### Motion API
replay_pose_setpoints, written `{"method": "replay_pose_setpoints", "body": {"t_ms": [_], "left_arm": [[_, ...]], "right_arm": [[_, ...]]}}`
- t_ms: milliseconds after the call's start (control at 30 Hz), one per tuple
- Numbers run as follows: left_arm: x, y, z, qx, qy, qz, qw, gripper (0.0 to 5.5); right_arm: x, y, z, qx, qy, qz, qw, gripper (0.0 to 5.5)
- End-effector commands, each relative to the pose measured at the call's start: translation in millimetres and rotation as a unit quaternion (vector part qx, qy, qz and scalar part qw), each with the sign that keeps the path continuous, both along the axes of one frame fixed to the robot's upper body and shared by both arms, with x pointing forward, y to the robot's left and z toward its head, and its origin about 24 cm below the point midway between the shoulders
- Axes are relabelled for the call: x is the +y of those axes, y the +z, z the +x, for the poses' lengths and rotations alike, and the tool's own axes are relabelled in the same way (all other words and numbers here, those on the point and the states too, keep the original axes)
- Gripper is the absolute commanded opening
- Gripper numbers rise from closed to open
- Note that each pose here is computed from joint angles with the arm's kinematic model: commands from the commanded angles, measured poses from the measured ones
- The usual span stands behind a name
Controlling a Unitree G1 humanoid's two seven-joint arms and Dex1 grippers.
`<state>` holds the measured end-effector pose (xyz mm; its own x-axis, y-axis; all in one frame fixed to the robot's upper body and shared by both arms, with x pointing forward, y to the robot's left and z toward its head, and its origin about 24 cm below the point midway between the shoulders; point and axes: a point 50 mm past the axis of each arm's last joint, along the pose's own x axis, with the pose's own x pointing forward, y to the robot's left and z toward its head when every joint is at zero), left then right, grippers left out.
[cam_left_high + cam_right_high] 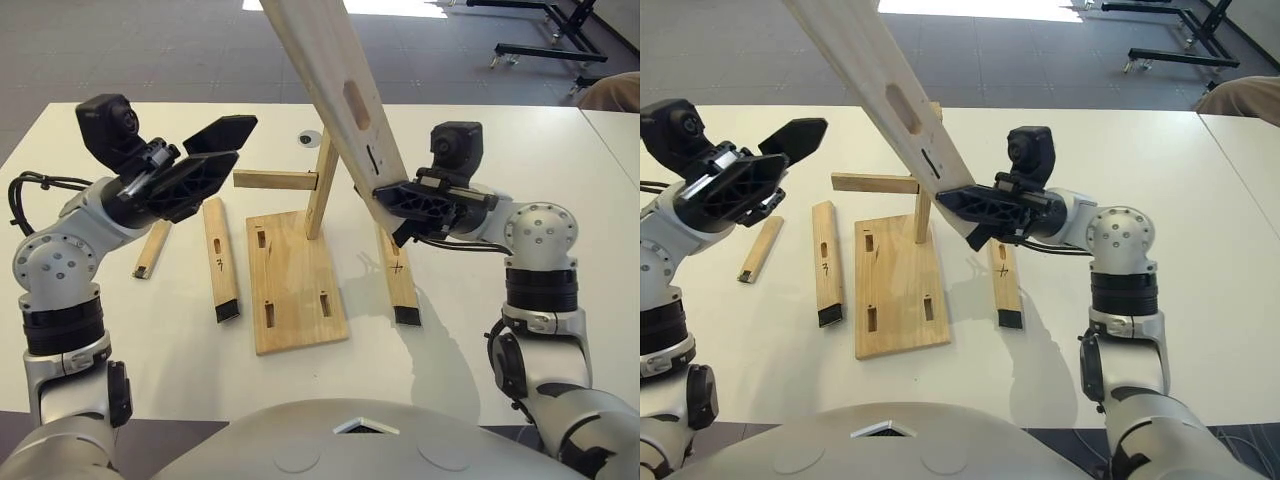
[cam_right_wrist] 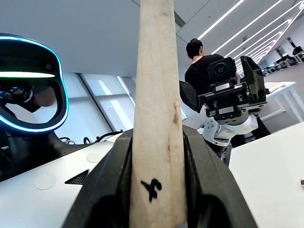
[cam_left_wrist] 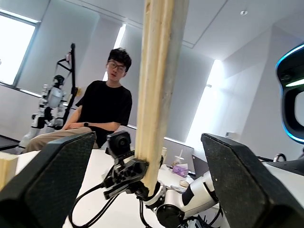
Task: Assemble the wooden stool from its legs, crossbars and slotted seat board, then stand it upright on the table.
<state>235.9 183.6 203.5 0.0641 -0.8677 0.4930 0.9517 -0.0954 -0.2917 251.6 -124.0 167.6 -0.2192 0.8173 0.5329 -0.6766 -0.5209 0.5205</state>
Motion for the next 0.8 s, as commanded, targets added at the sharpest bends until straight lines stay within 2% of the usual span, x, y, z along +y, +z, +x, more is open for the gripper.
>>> {"method": "replay_pose_setpoints", "body": {"t_ms": [33, 400, 800], "left_arm": [[-11, 10, 1, -0.025, -0.048, -0.006, 0.999, 4.06], [-34, 28, 8, -0.050, -0.102, -0.031, 0.993, 4.06], [-47, 48, -1, -0.070, -0.155, -0.050, 0.984, 4.06]], "right_arm": [[13, 5, -1, 0.021, 0.061, 0.033, 0.997, 1.02], [46, -4, -10, 0.075, 0.153, 0.052, 0.984, 1.02], [54, -11, -20, 0.121, 0.210, 0.046, 0.969, 1.02]]}}
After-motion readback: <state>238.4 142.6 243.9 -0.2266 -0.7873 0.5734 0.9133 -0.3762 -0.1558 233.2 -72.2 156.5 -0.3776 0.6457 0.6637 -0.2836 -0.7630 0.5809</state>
